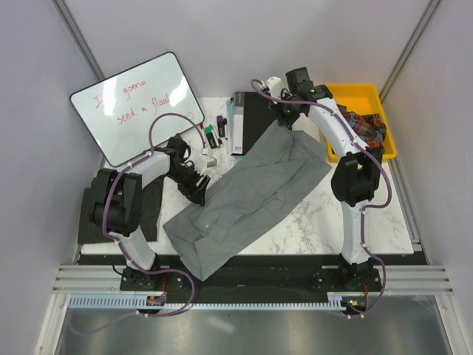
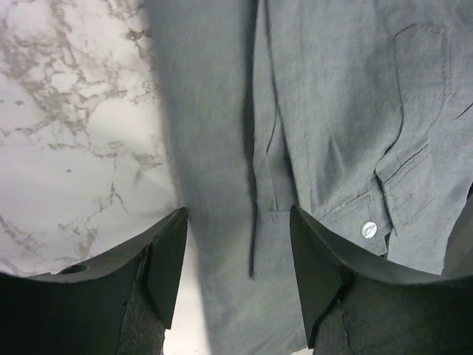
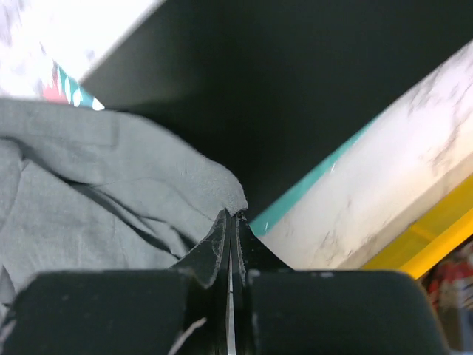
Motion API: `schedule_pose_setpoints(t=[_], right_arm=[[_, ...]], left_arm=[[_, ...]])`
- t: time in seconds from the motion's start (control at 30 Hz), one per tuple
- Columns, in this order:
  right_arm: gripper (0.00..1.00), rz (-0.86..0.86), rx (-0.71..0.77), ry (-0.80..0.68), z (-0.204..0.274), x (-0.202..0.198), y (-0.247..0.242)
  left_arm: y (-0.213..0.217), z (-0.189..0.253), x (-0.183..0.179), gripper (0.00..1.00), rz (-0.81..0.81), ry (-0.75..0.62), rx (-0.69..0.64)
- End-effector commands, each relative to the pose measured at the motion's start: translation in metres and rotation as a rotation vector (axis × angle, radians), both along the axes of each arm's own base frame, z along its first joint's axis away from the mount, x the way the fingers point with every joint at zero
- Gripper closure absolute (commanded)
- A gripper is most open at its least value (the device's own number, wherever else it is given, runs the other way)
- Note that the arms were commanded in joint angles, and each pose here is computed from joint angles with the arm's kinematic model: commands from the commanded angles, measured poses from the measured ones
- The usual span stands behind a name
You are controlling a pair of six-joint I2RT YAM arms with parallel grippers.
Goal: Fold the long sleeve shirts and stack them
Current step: Fold the shirt
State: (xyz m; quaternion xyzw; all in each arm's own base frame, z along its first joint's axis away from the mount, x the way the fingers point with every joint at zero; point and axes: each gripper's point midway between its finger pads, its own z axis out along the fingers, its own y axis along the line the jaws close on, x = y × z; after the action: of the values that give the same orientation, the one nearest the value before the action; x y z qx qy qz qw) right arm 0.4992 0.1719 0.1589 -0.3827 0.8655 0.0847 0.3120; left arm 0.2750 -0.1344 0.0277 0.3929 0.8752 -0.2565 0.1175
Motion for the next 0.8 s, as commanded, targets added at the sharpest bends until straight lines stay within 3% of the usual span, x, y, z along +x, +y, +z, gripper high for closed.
schedule_pose_setpoints(t=[0.0, 0.3, 0.53, 0.57, 0.6, 0.63, 0.67, 0.73, 0.77], right_arm=[[1.0, -0.076, -0.014, -0.193, 0.027, 0.051, 0.024], [1.0, -0.094, 0.018, -0.635, 0.079, 0.116, 0.1], [1.0, -0.013, 0.032, -0.889, 0.099, 0.122, 0.174], [0.92, -0.015, 0.03, -0.91, 0.102, 0.123, 0.177], [0.78, -0.024, 0.007, -0.921, 0.105, 0.122, 0.173], [0.38, -0.044, 0.004, -0.933, 0.107, 0.122, 0.171], [0.23, -0.063, -0.003, -0.944, 0.123, 0.117, 0.163], [0.12, -0.072, -0.075, -0.904, 0.11, 0.109, 0.142], [0.1, -0.077, -0.066, -0.898, 0.138, 0.093, 0.127]], left_arm=[[0.004, 0.01, 0.003, 0.37, 0.043, -0.035, 0.005], [-0.004, 0.013, -0.015, 0.48, 0.058, 0.04, -0.047], [-0.017, 0.022, -0.019, 0.48, 0.116, 0.1, -0.117], [-0.019, 0.025, -0.02, 0.48, 0.132, 0.119, -0.131], [-0.024, 0.029, -0.022, 0.47, 0.134, 0.13, -0.161], [-0.024, 0.031, -0.023, 0.45, 0.141, 0.14, -0.166], [-0.024, 0.033, -0.023, 0.43, 0.147, 0.133, -0.163], [-0.018, 0.042, -0.018, 0.37, 0.142, 0.066, -0.142], [-0.016, 0.046, -0.016, 0.36, 0.125, 0.024, -0.14]])
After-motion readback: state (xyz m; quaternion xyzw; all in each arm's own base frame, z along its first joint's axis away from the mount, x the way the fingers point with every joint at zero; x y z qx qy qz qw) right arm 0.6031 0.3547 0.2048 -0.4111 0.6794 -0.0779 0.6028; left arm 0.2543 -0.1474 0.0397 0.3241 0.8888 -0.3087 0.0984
